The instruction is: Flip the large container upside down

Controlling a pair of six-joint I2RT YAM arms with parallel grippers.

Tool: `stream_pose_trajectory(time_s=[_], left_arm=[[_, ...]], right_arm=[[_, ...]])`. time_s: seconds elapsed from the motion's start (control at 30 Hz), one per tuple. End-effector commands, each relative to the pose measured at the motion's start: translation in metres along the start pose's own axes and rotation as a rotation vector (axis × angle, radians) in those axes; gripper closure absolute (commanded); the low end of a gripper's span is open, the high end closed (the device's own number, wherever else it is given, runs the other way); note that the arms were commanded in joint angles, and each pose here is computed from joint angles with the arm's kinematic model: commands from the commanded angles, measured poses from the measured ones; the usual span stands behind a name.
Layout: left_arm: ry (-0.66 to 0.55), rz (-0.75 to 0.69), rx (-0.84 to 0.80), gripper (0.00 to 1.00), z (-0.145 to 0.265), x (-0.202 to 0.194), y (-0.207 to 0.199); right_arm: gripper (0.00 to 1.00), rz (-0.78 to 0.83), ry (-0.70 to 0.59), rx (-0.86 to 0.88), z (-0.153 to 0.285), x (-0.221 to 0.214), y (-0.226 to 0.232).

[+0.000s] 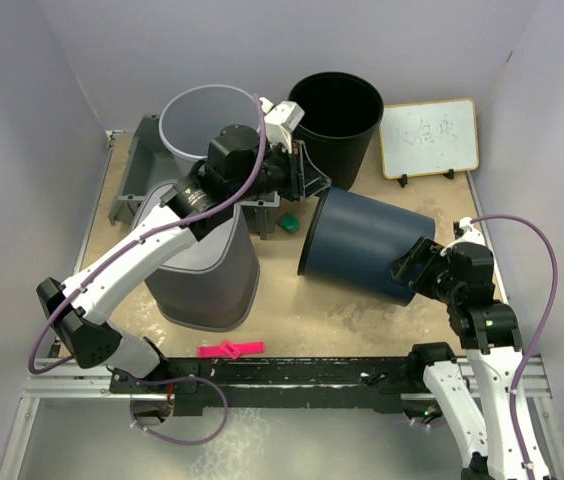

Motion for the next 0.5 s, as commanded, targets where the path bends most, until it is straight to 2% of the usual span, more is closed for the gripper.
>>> stream_pose_trajectory(time_s=[0.0,0.03,0.07,0.13,0.47], left_arm=[[0.03,0.019,0.132,0.67,-0.006,-0.007,0.02],[0.05,0.039,0.142,0.53,-0.01,-0.014,0.023],[0.067,0.059,0.149,0.46,-0.014,-0.02,0.025],[0.089,0.102,0.152,0.39,-0.023,-0.03,0.029],[0.207,0.267,0.072,0.35,-0.055,-0.085,0.045]], right_arm=[[0.19,-0.003,0.002,0.015,-0.001,0.0,0.003],[0.19,-0.003,0.004,0.016,-0.002,0.0,0.003],[0.19,-0.004,0.006,0.017,-0.002,0.0,0.003],[0.19,-0.004,0.01,0.021,-0.003,0.0,0.004],[0.18,0.003,0.02,0.028,-0.003,0.0,0.006]])
Point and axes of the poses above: each gripper's point midway between its finger pads, its own z axis back along the fingers, its own y axis along the line the jaws close on, x = y × z, the point moved 4 cm from there along z, back along the fingers, and after that the axes turned 13 degrees about -z, right-handed, at the moved point
